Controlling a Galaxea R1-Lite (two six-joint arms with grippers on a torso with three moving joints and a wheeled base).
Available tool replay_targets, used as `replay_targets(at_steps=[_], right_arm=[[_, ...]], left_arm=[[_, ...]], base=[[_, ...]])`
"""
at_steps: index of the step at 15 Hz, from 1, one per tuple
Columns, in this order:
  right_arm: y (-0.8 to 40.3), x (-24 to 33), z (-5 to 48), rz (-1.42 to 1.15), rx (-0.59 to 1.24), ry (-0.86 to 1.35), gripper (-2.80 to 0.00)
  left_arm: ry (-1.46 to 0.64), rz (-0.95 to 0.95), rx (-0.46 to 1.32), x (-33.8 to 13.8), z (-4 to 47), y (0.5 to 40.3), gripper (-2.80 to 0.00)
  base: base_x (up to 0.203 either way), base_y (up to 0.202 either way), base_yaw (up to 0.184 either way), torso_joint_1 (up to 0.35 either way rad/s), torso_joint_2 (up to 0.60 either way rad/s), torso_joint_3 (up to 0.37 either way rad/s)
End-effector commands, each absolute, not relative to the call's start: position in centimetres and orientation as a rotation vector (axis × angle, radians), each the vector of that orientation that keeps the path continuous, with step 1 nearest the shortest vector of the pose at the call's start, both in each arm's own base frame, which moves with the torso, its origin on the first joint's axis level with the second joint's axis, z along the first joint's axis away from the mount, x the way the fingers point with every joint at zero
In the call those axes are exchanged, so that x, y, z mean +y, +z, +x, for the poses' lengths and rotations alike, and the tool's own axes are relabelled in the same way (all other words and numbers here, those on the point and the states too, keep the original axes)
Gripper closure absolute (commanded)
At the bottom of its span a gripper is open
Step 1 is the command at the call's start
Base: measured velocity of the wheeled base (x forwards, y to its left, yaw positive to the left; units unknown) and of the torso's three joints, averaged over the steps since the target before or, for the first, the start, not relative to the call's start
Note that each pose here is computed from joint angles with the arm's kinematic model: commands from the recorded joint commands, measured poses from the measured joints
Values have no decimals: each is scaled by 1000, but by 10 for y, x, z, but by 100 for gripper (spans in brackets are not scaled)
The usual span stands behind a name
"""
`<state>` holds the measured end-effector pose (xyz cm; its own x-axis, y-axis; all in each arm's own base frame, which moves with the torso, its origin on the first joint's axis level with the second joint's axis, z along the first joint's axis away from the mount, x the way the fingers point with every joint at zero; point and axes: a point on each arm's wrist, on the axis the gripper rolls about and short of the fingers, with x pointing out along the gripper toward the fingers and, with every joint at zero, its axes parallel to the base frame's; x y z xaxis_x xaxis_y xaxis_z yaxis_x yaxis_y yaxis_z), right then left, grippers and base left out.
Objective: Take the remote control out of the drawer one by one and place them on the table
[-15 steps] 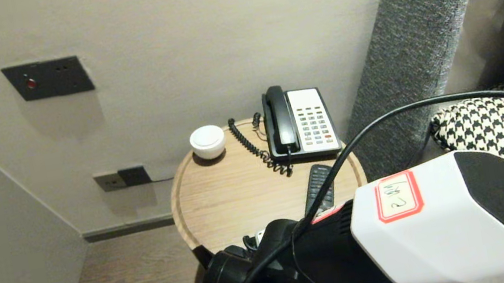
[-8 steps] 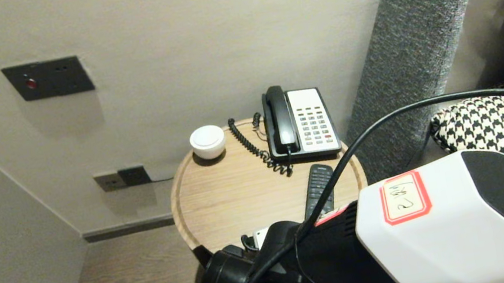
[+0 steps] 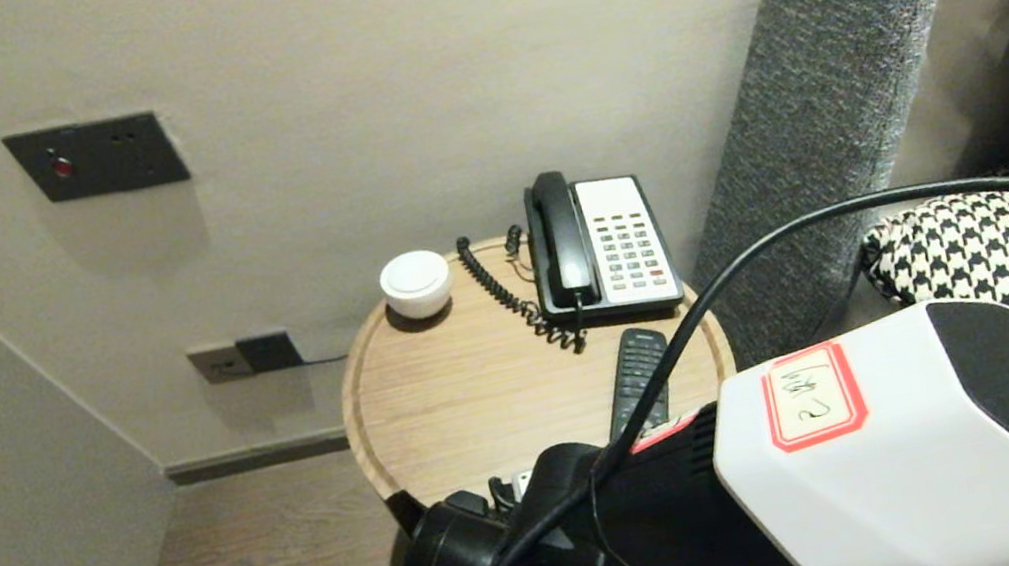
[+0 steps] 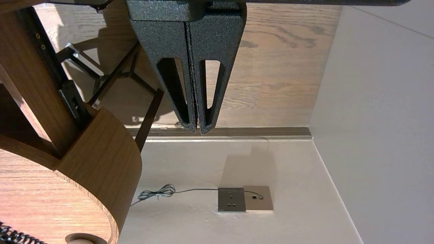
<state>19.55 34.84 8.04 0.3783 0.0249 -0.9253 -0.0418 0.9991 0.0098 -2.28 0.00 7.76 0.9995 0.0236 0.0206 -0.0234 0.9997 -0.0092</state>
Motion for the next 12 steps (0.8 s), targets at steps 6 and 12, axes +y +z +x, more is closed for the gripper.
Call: replay_targets(at_steps=[6,12], right_arm=[[72,350,200,2,1205,44,-280],[70,351,200,1,1205,44,-280]], left_arm=[[24,-9,-24,0,-23,78,0],[24,-9,-23,0,-23,78,0]], base=[[0,0,0,0,0,0],[0,0,0,0,0,0]])
